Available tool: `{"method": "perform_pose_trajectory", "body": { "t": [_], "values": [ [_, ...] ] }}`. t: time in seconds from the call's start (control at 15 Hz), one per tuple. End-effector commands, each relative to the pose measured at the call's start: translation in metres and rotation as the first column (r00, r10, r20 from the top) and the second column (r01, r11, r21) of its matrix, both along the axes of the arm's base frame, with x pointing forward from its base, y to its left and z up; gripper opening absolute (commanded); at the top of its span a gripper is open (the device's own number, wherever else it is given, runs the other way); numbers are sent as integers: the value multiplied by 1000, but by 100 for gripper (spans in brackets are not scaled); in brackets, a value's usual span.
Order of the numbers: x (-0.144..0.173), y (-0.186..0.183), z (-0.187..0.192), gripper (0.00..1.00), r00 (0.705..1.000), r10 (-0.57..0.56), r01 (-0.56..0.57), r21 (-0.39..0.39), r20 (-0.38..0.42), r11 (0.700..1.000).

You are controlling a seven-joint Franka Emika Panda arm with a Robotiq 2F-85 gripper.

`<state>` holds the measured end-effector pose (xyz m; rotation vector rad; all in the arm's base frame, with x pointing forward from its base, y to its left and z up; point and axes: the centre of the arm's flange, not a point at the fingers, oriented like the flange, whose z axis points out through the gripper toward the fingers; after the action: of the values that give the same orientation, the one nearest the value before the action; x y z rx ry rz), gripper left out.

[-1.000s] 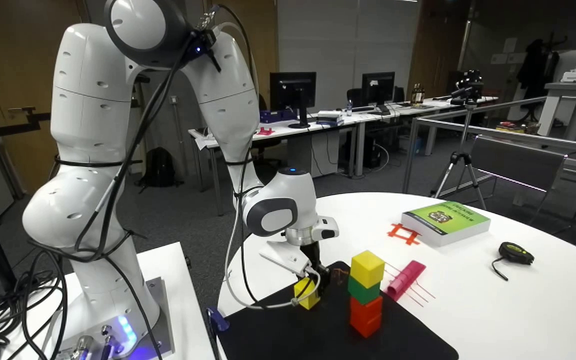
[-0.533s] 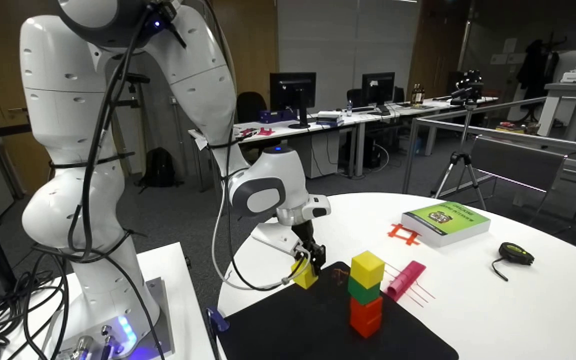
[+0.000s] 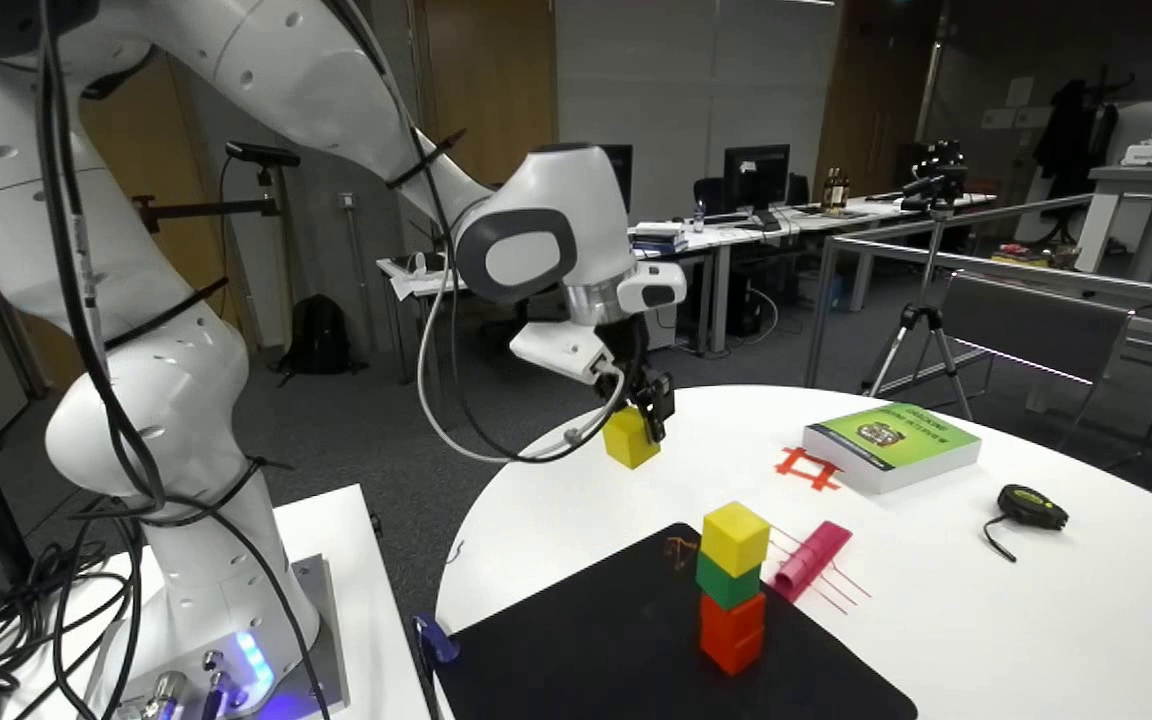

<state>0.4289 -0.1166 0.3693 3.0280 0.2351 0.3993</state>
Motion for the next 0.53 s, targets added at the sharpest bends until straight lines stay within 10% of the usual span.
{"method": "perform_pose_trajectory", "body": {
  "t": [0.0, 0.47],
  "values": [
    [16, -34, 63, 31, 998, -57, 55, -69, -35, 996],
    [43, -82, 69, 31, 971, -183, 172, -84, -155, 982]
  ]
}}
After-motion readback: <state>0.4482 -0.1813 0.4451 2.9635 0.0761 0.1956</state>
